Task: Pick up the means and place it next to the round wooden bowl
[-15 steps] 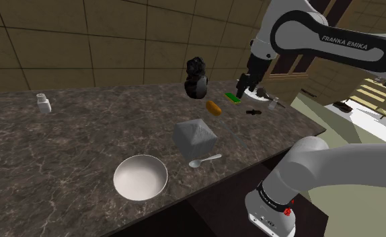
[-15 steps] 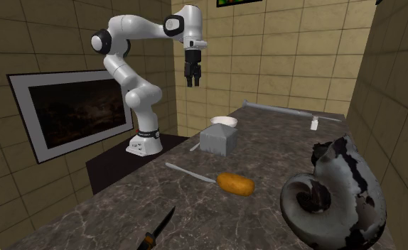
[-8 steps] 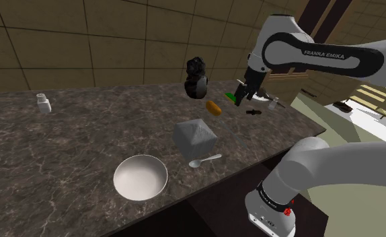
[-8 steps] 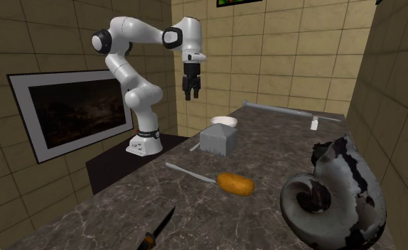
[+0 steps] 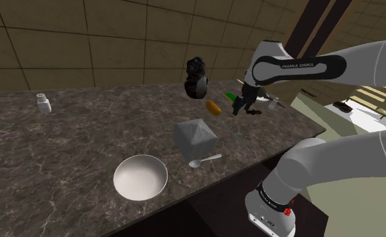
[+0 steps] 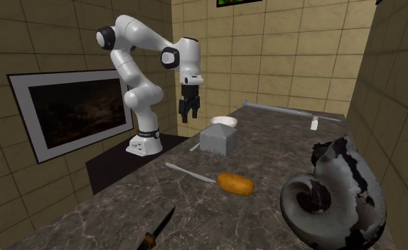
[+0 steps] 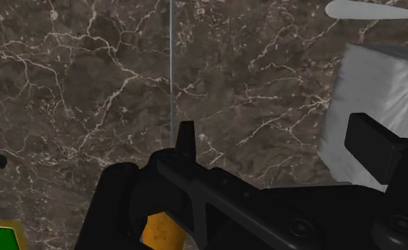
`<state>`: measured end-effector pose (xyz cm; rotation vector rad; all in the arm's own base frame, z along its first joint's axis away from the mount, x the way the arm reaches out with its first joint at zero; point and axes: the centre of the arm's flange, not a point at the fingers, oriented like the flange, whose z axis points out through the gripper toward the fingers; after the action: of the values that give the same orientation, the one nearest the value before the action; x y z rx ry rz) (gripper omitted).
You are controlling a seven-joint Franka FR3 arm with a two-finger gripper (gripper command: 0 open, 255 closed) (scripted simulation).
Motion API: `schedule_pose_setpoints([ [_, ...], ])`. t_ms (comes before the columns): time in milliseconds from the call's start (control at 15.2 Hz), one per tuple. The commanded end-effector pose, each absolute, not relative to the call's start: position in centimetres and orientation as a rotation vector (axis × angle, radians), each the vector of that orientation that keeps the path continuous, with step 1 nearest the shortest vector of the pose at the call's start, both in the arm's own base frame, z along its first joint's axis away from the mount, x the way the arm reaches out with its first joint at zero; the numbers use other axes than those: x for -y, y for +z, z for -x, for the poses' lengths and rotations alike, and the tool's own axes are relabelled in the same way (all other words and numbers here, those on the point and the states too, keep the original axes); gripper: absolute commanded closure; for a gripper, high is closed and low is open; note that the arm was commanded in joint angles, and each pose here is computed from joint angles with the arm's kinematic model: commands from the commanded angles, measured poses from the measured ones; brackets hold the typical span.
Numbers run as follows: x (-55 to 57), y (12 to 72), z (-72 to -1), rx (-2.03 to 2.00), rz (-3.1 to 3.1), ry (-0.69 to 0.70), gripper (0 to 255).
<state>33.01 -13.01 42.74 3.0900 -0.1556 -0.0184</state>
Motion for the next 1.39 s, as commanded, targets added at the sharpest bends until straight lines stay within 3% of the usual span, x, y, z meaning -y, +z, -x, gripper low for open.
schedule_pose_setpoints([
  [0,14.4,40.5,-33.3,0.182,-3.097,-0.025,0],
  [726,22.8,28.2,-34.0,0.33,-3.129,-0.078,0],
  [1320,23.2,23.5,-33.9,0.338,-3.131,-0.081,0],
])
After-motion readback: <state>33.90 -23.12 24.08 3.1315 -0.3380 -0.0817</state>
